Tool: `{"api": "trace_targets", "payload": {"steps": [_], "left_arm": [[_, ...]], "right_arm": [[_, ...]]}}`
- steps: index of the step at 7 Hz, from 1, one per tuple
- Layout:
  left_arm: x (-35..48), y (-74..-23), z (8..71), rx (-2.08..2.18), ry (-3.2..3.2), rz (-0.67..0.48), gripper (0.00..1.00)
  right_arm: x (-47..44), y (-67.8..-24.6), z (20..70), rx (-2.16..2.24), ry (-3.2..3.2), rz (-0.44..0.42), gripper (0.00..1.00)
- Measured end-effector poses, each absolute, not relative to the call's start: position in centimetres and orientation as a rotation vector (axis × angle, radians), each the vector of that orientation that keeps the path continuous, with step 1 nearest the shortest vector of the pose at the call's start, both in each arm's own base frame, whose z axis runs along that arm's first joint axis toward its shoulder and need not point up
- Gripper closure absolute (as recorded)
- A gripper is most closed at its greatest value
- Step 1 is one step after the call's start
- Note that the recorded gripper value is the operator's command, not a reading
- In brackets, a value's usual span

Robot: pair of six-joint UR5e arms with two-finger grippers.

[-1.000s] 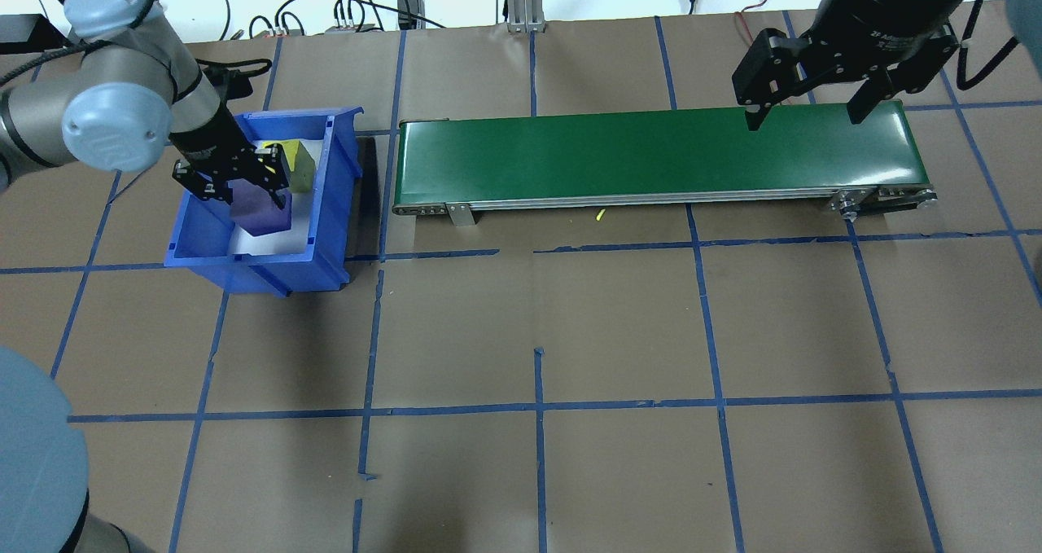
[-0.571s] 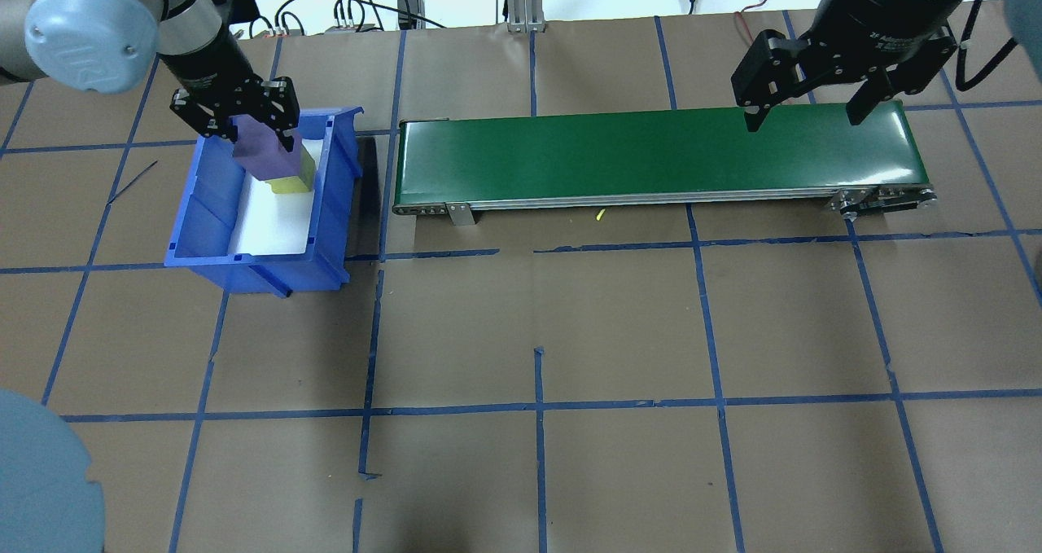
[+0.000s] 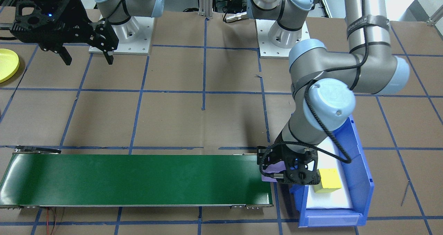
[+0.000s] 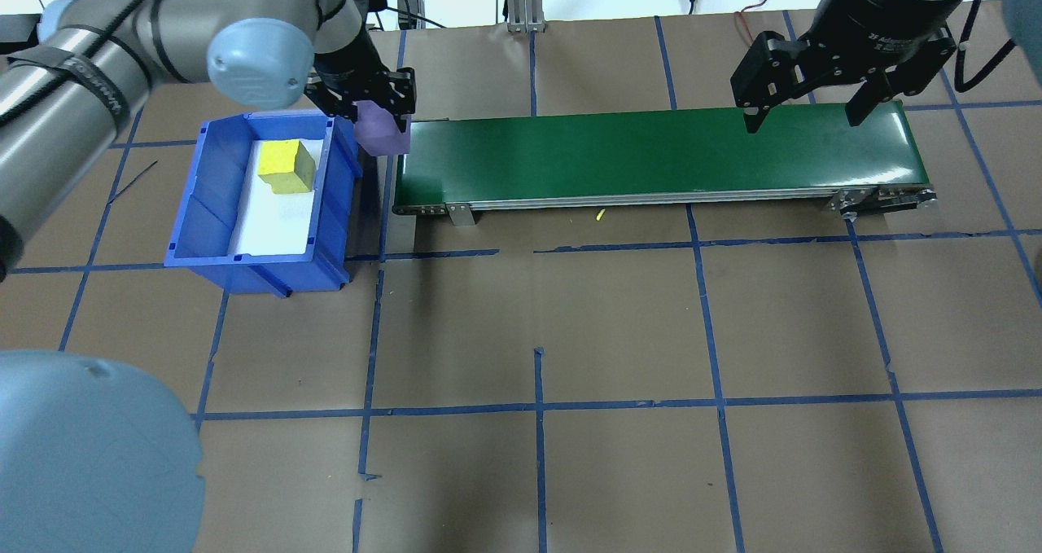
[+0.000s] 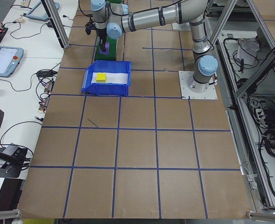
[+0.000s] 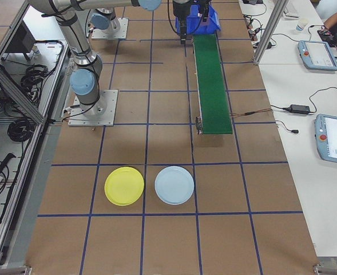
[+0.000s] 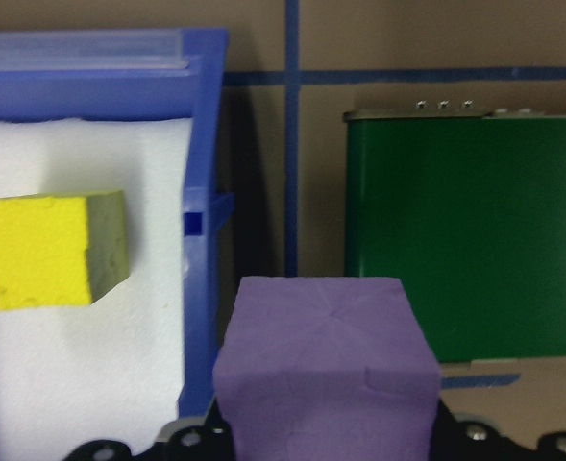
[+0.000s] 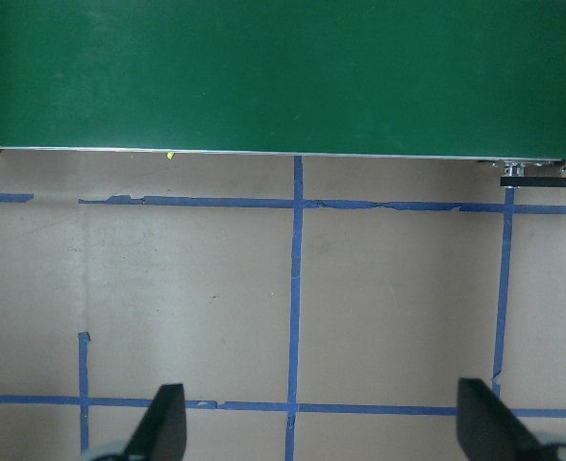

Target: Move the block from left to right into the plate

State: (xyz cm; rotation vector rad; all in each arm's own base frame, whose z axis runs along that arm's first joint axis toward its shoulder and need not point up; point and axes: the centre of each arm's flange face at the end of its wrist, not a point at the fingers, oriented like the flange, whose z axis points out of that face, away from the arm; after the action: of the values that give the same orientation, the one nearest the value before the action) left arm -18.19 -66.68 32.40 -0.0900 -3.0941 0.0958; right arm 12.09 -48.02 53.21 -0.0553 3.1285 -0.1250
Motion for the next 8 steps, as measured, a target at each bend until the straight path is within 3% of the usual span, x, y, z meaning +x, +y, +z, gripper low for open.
{"api": "trace_targets", "payload": {"steps": [2,4,6,8], "left_arm": [[-20.0,-66.9,30.1,-0.123,-3.084,0.127,0.47],[-21.0,-65.9,27.6,-0.159,-3.077,0.143,0.0],[-21.8,-65.1,27.5,-0.185,-3.069,0.193,0.0],[-21.1,-63.1,33.6,-0.188,-3.077,0.235,0.0]], "right_arm": [[12.0,-48.0,53.2,-0.053,3.129,-0.124,0.0],[12.0,-48.1,53.1,-0.053,3.129,-0.121,0.0],[12.0,-48.1,53.1,-0.057,3.129,-0.12,0.0],[11.9,-48.1,53.1,-0.058,3.129,-0.12,0.0]]}}
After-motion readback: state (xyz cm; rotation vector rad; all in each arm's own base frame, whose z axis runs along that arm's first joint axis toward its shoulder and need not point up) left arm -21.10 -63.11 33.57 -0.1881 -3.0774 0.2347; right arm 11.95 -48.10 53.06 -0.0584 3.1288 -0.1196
